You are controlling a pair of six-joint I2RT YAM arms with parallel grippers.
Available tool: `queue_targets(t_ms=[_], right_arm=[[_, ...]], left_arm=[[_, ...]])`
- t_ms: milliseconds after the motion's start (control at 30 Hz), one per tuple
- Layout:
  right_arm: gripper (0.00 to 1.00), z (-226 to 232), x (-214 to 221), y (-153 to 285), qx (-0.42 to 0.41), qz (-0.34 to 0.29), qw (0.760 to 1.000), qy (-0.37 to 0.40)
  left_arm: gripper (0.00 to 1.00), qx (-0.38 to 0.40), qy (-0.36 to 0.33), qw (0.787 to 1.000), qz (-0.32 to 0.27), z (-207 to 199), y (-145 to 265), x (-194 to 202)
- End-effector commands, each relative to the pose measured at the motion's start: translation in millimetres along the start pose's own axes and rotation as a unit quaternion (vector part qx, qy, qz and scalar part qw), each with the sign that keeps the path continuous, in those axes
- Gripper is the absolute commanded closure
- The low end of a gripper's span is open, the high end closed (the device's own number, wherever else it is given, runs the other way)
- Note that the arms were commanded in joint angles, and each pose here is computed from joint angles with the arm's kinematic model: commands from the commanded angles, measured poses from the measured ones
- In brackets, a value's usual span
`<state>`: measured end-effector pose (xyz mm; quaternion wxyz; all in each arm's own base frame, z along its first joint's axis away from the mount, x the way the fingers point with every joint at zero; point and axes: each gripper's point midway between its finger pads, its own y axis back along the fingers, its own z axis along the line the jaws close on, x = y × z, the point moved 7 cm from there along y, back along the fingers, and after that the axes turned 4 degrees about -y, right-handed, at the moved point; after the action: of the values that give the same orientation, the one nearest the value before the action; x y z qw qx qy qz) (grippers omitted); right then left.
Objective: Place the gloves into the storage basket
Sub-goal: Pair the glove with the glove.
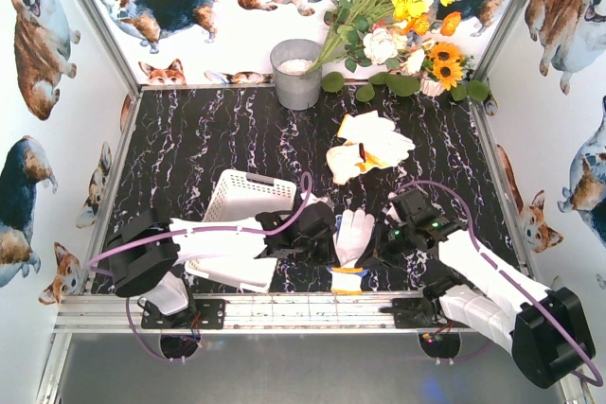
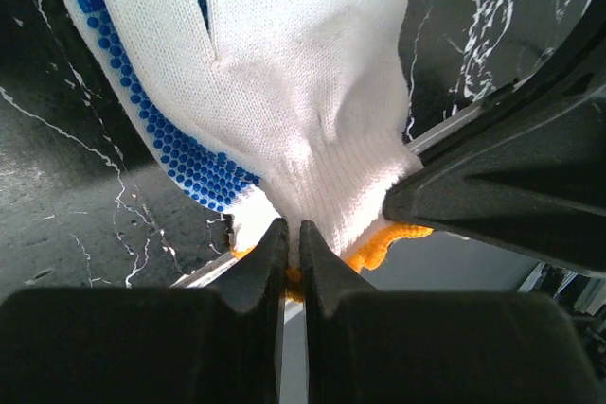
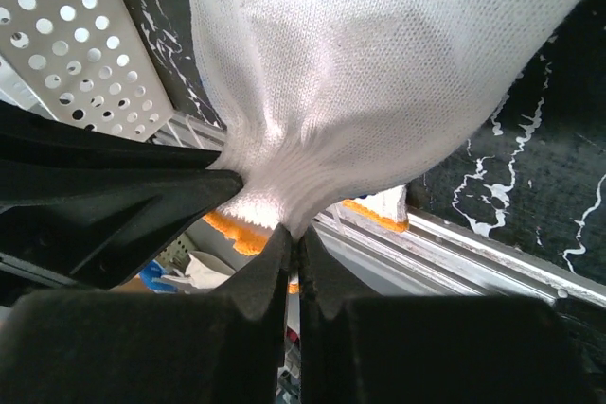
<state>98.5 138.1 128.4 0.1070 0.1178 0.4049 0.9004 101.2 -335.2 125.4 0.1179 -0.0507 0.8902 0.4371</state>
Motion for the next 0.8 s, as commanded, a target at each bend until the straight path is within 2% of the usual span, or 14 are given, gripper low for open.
queue_targets(t_ms=[0,67,267,400,533,767], right_arm=[[1.0,-2.2,-4.9,-5.5,0.003,-0.021,1.0,0.009],[1.0,-4.2,-4.0,-7.3,0.008,-0.017,1.0,0.009],[1.0,-10.1,-3.4,-13.9,0.03,-0.01,0.999,0.01],[0.95,-10.5,-2.8,-17.1,0.053,-0.006,0.998,0.02],[0.92,-9.6,-2.8,-19.4,0.07,-0.008,0.997,0.028],[0.89,-6.9,-1.1,-17.6,0.072,-0.017,0.997,0.031]], left_arm=[[1.0,-0.013,-0.014,0.999,0.041,9.4,-5.9,13.0],[0.99,-0.017,-0.017,0.999,0.049,11.4,-7.3,14.8],[0.85,-0.022,-0.024,0.997,0.064,14.7,-10.1,18.3],[0.77,-0.023,-0.027,0.997,0.064,14.3,-9.3,18.5],[0.73,-0.027,-0.03,0.998,0.055,14.7,-3.7,16.8],[0.5,-0.017,-0.052,0.998,0.001,8.3,22.2,4.6]])
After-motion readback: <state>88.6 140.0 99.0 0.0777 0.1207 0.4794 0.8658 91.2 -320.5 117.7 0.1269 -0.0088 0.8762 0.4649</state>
